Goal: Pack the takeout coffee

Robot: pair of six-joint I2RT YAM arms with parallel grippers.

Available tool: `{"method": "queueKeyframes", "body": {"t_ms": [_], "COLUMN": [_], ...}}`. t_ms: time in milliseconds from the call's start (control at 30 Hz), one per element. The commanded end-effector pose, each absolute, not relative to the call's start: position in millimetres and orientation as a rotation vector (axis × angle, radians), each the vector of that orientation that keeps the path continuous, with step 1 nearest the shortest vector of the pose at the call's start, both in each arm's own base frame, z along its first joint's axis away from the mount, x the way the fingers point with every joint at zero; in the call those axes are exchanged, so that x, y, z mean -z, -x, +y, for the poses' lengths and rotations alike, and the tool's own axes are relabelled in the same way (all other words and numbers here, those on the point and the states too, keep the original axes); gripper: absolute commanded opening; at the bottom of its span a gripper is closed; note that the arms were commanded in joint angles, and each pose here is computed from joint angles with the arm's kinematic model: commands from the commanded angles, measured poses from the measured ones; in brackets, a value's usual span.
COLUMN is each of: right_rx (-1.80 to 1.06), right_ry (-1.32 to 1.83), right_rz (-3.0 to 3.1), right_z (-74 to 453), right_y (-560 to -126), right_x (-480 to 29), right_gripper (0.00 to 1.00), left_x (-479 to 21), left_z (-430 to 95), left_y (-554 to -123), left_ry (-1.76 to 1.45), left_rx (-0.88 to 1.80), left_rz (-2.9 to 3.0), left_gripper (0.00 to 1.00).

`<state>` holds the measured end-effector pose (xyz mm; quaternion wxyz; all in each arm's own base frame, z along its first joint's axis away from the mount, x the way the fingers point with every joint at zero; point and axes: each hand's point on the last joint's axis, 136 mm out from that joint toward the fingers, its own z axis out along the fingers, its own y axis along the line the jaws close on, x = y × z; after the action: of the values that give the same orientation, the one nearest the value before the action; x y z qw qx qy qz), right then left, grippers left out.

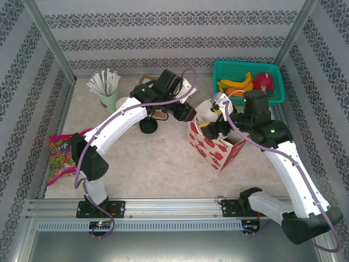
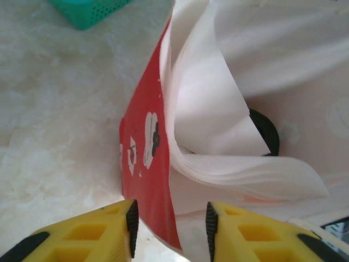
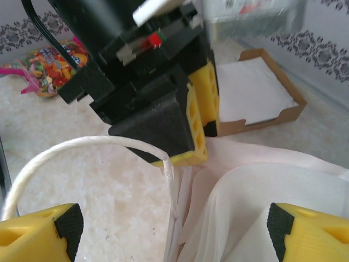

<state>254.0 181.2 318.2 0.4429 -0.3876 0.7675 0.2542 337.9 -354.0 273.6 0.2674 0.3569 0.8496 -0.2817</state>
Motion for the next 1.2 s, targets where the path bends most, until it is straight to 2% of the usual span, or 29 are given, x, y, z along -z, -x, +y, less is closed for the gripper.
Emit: {"method": "queueKeyframes", "body": {"t_ms": [0,67,233,400,633,800,1000,1167], "right_rx": [-0.636,-0.654,-0.638,-0.64,-0.79,-0.673,-0.574,-0.469], "right_ry": [0.901,0.845,0.641,0.332,0.085,-0.109,-0.2,-0.265], "right_rz": [1.915,1.921,1.916,1.999,2.14,2.152,2.054,1.951], "right_z": [179,178,164,140,132,101,80,59], "right_y": [-255,-253,-253,-251,-222,-216,-231,-251], "right_x": [-324,-336,-354,-349,-319,-306,-328,-352], "right_gripper": [0.9,0.98,0.98,0.98,0.98,0.98,0.98,0.98], "left_x": [-272,-273,-269,-265,-270,-276,-281,-285], "left_z": [-358,-361,-372,-391,-395,-387,-366,-334], "left_y": [-345,-351,-369,-370,-377,-379,-378,-386], "left_ry": [-0.966,-0.982,-1.033,-1.138,-1.136,-1.052,-0.881,-0.578], "left_rx": [0.701,0.683,0.638,0.715,0.704,0.676,0.608,0.482], "left_rz": [2.296,2.282,2.261,2.221,2.193,2.237,2.323,2.396], "left_gripper": [0.49,0.52,0.55,0.6,0.36,0.18,0.0,0.0]}}
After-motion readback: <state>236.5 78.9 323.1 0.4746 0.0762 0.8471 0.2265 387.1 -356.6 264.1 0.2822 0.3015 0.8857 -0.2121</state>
